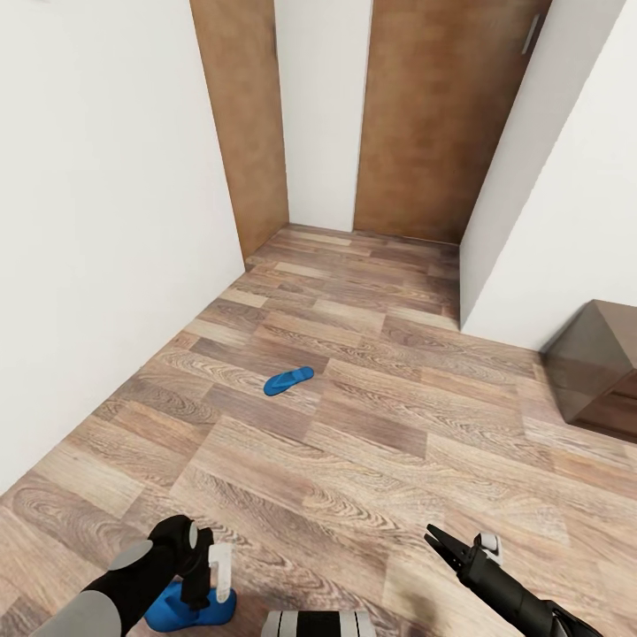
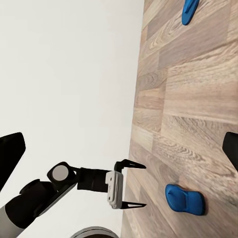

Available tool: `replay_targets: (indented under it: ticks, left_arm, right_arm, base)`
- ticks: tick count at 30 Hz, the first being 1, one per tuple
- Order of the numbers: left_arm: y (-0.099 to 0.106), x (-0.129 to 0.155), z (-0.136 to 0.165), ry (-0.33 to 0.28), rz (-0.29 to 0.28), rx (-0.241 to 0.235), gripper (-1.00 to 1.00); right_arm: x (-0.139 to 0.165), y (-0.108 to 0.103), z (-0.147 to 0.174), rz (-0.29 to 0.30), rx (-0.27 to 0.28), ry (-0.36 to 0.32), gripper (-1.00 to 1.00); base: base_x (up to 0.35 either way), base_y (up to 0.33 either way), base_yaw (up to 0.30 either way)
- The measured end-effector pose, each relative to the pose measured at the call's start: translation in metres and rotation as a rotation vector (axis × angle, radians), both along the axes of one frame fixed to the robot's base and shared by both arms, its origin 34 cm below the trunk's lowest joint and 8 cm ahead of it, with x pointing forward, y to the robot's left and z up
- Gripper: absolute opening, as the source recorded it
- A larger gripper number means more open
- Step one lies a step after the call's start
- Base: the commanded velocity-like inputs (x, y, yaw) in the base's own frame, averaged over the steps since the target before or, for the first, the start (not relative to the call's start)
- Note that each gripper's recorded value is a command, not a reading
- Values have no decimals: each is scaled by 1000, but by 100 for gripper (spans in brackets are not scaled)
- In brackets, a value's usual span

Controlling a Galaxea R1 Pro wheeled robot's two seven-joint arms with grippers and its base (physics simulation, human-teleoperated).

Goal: In the bedroom, move the book from the bed onto either nightstand, and place the two sandals side by side next to the bed.

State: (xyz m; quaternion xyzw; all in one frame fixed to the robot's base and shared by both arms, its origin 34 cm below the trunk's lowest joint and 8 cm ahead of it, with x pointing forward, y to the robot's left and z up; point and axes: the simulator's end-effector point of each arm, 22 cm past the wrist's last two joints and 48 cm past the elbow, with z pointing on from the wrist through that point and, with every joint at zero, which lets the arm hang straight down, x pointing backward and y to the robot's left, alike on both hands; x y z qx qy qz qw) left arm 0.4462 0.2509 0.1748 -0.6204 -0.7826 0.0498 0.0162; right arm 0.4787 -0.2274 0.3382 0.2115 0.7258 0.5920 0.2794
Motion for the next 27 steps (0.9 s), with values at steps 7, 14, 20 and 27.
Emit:
replay_targets:
  ticks: [7,14,20,27]
  left_arm:
    - [2,0,0,0,1,3,100]
    - [2,0,0,0,0,2,100]
    - [2,-1,-2,4,1,2,100]
    - [4,-9,-13,29,10,2,100]
  right_arm:
    - [0,0,0,0,0,0,100]
    - [0,0,0,0,0,0,100]
    - [-1,0,-2,0,0,4,100]
    - [-5,0,-14,0,0,33,100]
  base:
    - [0,0,0]
    - [0,0,0]
    - [0,0,0]
    - [0,0,0]
